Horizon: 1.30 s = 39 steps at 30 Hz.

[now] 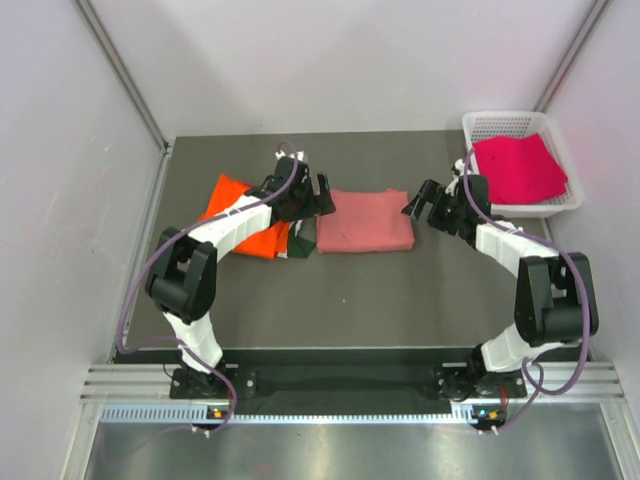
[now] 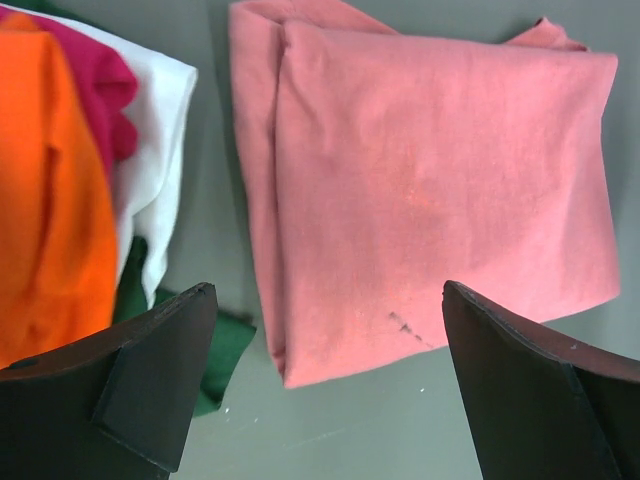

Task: Fold and stack the t-shirts
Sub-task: Neatly place the folded tshirt to the corner

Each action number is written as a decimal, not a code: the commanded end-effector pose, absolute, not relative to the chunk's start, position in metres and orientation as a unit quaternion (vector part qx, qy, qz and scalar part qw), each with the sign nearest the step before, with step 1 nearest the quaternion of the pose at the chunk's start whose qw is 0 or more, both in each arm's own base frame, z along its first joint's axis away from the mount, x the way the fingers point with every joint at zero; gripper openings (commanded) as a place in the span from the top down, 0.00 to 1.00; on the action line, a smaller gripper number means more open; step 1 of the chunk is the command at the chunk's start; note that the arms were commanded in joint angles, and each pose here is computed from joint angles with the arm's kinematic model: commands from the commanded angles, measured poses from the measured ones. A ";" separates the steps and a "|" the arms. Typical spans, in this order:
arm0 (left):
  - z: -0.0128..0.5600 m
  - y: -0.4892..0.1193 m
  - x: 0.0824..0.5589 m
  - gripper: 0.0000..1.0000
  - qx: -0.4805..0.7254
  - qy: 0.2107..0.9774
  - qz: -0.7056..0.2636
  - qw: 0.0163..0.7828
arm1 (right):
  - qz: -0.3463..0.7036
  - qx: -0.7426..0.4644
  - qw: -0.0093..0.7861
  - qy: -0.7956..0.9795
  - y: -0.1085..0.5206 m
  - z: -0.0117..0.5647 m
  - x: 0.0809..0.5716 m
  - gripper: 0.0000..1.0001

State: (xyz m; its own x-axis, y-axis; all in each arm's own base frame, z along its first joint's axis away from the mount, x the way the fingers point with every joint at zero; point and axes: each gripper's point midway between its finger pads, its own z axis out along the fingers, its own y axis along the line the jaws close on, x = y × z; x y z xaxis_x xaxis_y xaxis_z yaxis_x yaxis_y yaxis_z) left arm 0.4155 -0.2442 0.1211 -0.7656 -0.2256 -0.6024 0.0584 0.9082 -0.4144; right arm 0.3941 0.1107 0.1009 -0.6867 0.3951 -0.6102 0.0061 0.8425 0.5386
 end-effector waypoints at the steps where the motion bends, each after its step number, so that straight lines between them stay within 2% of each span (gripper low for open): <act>1: 0.121 -0.254 0.428 0.02 -0.040 0.905 -0.254 0.340 | 0.262 0.106 0.392 0.876 0.109 0.115 0.412 0.00; 12: 0.110 -0.253 0.434 0.02 -0.044 0.906 -0.259 0.332 | 0.269 0.108 0.376 0.880 0.110 0.099 0.427 0.01; 15: 0.106 -0.256 0.438 0.03 -0.045 0.908 -0.258 0.326 | 0.284 0.101 0.366 0.880 0.116 0.095 0.432 0.09; 19: 0.095 -0.258 0.443 0.06 -0.048 0.912 -0.258 0.314 | 0.293 0.103 0.348 0.885 0.122 0.082 0.440 0.12; 23: 0.085 -0.258 0.455 0.07 -0.061 0.915 -0.256 0.307 | 0.291 0.111 0.325 0.893 0.123 0.064 0.449 0.20; 30: 0.054 -0.252 0.472 0.10 -0.084 0.922 -0.238 0.292 | 0.278 0.114 0.310 0.902 0.126 0.049 0.468 0.23; 35: 0.043 -0.254 0.484 0.18 -0.094 0.922 -0.245 0.285 | 0.271 0.114 0.300 0.908 0.127 0.039 0.475 0.25; 39: 0.037 -0.256 0.489 0.24 -0.096 0.923 -0.245 0.282 | 0.264 0.100 0.298 0.912 0.136 0.039 0.484 0.32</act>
State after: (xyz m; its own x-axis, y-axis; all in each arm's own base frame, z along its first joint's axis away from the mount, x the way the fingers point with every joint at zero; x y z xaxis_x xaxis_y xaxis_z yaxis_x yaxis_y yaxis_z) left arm 0.4811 -0.2541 0.0470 -0.8213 -0.3056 -0.4817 -0.0287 0.8655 -0.5001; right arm 0.4804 0.1296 0.0455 -0.7823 0.3713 -0.5001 0.0233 0.8198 0.5722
